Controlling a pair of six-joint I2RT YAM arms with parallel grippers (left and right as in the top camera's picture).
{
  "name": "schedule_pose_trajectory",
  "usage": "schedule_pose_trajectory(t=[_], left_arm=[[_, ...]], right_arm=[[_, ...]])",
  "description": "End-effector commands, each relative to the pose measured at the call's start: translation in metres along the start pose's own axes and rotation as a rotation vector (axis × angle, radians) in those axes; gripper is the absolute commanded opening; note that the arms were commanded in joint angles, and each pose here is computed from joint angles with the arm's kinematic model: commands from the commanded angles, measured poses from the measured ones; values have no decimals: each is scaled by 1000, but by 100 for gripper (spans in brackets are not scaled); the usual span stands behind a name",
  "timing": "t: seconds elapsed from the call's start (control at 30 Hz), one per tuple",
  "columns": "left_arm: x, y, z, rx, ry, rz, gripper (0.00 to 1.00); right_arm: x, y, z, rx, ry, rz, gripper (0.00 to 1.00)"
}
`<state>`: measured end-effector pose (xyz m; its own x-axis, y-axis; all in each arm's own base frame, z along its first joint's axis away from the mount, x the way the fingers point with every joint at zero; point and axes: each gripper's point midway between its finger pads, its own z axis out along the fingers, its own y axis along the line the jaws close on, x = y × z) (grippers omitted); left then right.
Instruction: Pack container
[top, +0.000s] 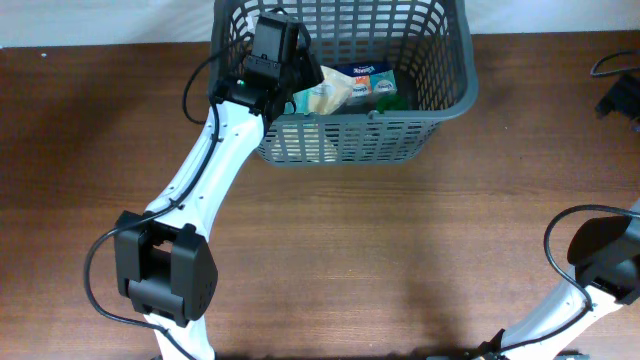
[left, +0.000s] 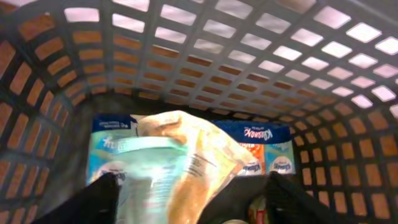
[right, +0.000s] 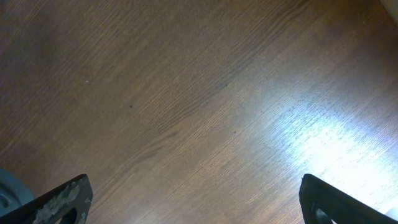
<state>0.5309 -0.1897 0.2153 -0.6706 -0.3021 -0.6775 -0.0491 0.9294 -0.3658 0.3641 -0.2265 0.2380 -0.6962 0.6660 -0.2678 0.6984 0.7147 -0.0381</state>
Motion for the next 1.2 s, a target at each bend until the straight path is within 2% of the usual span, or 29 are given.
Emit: schedule_pose_trajectory(t=[0.0,0.1,0.27,0.37,0.47,0.6,0.73,0.87,1.17], left_arm=[[-7,-2,-4,0,-21,31,82],[-21,-4,-10,8,-49,23,87],[-68,-11,-53,34,-139,20,87],[-101,-16,-102,45,-210,91,100],[-122,-10,-167,27,-264,168,99],[-131,17,-232,-60,-327,143,99],[-120,47,-282,-155,-325,149,99],[-90,77,-315,-251,-245,155,99],[-23,116,-332,-395,11,172,99]], right_arm=[[1,-1,-3,-3,-5,15,99],[1,-1,-3,-3,-5,15,99],[1,-1,-3,-3,-5,15,99],[1,-1,-3,-3,-5,15,99],[1,-1,-3,-3,-5,15,99],[1,-1,-3,-3,-5,15,99],[1,-1,-3,-3,-5,15,99],[1,-1,-3,-3,-5,15,99],[1,-1,-3,-3,-5,15,99]])
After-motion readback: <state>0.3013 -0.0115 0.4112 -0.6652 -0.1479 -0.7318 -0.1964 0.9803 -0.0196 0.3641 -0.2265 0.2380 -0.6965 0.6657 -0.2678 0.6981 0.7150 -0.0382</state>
